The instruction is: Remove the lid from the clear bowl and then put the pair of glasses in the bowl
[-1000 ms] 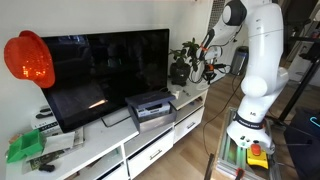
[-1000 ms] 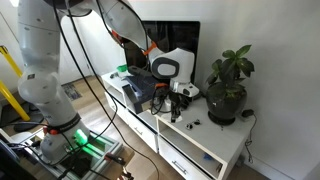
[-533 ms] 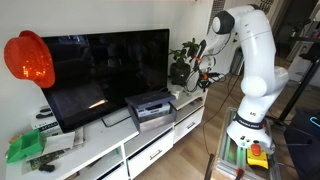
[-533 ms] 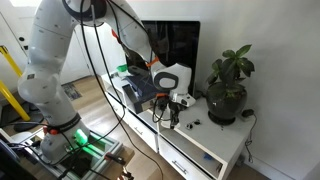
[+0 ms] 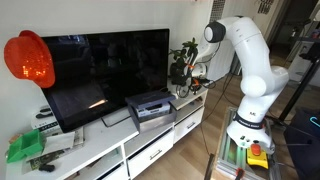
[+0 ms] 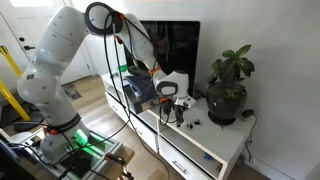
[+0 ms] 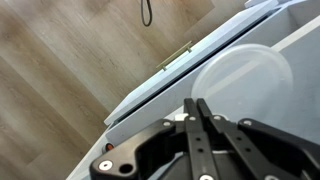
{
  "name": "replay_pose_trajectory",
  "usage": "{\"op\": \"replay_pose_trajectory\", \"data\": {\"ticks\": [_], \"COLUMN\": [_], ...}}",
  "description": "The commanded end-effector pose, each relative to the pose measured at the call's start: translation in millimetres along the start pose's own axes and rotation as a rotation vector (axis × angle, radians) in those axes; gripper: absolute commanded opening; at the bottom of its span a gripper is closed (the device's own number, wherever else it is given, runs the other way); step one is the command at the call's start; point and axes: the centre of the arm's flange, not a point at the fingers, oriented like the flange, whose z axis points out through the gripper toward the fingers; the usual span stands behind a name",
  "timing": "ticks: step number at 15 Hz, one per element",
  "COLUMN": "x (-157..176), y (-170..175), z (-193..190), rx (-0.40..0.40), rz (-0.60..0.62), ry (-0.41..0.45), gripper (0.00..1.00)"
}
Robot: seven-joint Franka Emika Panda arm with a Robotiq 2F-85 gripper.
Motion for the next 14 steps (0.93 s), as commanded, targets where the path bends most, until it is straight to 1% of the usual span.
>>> {"op": "replay_pose_trajectory", "data": {"ticks": [1,4,10,12,14], "x": [22,30,41,41,39], "y": [-3,-6,-13,-16,-20], "z": [20,28,26,22,21], "rx": [0.035,0.071,0.155,0.179,0.197], "rz": [0.019,0.022,0.015,0.005,-0.014], "ry": [0.040,0.074,0.115,0.112,0.090], "gripper": [0.02,0.02,0.02,0.02,0.02]}}
